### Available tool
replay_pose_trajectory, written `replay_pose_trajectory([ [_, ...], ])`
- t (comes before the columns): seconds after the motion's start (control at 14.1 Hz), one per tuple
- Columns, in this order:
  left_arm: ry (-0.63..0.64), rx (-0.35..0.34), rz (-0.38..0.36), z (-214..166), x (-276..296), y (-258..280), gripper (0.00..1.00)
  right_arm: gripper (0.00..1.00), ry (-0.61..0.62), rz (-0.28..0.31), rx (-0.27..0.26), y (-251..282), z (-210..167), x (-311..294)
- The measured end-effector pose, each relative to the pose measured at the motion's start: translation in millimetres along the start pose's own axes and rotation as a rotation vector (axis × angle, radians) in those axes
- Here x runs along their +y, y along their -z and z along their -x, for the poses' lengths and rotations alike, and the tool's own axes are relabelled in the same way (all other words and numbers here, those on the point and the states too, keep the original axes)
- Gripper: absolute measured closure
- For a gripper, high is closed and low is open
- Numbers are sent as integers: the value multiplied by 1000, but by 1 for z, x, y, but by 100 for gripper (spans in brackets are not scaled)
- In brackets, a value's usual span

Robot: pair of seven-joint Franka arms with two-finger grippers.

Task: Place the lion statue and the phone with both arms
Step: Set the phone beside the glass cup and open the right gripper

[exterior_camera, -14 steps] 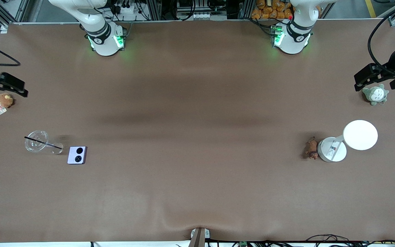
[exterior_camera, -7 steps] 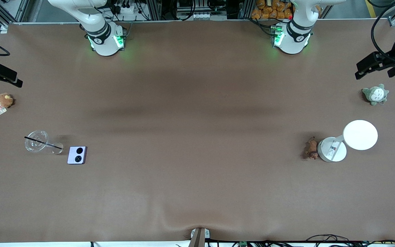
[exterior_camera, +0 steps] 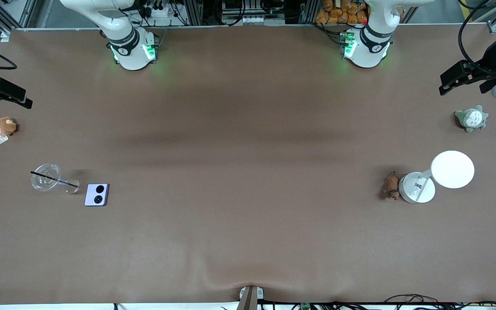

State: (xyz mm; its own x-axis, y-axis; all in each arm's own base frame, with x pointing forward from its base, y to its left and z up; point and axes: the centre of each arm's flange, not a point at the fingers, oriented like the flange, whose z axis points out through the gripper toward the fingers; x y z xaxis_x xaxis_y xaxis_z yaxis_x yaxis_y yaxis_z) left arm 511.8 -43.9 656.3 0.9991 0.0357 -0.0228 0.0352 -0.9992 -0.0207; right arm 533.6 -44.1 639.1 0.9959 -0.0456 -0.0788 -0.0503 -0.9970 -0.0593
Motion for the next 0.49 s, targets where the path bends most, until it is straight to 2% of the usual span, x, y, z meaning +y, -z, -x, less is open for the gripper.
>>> replay_pose_trajectory([
  [0.49, -3, 8, 1, 0, 1, 4, 0, 0, -3, 0, 3, 2, 1, 1],
])
